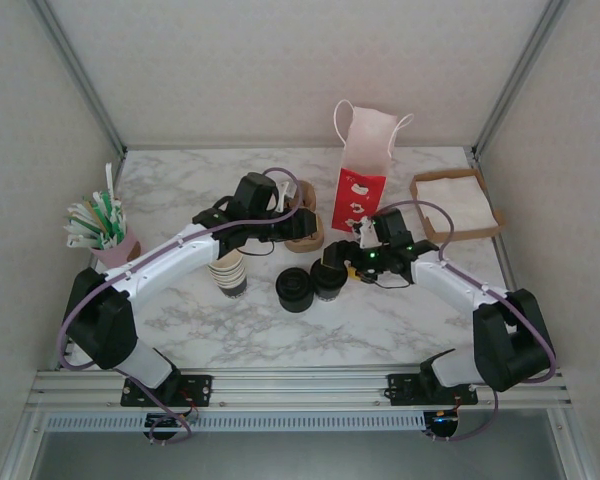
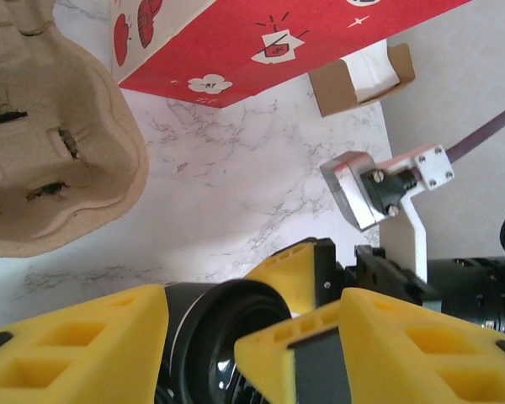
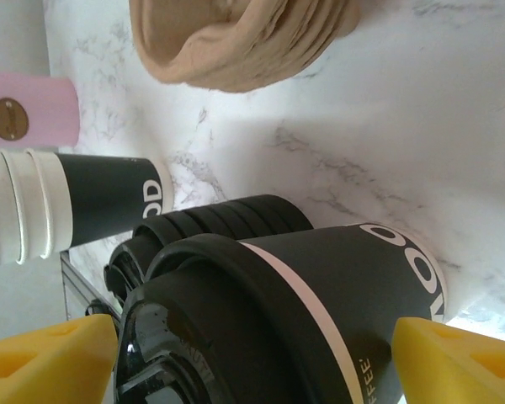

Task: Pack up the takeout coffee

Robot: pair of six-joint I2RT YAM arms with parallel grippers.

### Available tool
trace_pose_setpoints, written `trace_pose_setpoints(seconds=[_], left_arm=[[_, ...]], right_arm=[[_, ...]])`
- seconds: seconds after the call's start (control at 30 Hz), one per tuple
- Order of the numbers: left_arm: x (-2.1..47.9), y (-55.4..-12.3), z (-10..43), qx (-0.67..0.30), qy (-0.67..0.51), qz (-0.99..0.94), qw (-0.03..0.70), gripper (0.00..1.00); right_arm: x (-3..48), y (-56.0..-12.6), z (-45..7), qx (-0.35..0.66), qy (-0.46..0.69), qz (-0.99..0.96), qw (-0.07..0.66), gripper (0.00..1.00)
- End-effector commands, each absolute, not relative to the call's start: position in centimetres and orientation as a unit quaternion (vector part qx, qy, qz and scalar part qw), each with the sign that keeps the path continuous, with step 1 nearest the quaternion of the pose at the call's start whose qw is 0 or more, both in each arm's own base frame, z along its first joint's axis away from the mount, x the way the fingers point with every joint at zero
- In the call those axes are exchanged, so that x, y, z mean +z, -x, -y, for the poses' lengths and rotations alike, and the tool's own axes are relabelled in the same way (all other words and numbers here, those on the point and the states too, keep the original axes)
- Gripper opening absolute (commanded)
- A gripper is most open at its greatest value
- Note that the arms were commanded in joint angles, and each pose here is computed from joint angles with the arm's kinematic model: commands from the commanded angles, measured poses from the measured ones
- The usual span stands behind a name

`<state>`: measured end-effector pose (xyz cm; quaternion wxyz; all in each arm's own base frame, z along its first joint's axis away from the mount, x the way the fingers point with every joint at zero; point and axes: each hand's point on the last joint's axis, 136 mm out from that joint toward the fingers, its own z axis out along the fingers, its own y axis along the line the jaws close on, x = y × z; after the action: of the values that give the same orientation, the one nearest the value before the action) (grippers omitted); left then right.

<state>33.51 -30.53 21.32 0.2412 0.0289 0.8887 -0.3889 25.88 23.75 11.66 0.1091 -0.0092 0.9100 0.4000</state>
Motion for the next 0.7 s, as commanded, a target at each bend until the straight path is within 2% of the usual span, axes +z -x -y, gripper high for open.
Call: trace_pose_setpoints(seconds=[0.0, 0.27, 0.47, 0.6, 0.67], left_arm=[[22.9, -34.0, 30.1, -0.396, -0.023, -0.881, 0.258, 0.57], [25.3, -34.9, 29.2, -0.396, -0.016, -0.875, 0.28, 0.69], [28.1, -34.1, 28.8, -0.41, -0.016, -0.865, 0.29, 0.83], [29.5, -32.5, 28.0, -0.419, -0.02, -0.857, 0.301, 0.97], [29.7, -32.2, 27.6, -0.418, -0.021, -0.856, 0.304, 1.0]], right_arm=[[12.1, -25.4, -22.8, 0.373, 0.0, -0.919, 0.128, 0.86], [14.8, -22.8, -19.2, 0.297, 0.021, -0.943, 0.148, 0.99], [18.9, -20.3, -16.5, 0.262, 0.035, -0.948, 0.177, 0.99], [20.9, -19.3, -12.5, 0.19, -0.016, -0.958, 0.213, 0.99], [22.0, -18.6, -11.0, 0.17, -0.034, -0.958, 0.23, 0.99]])
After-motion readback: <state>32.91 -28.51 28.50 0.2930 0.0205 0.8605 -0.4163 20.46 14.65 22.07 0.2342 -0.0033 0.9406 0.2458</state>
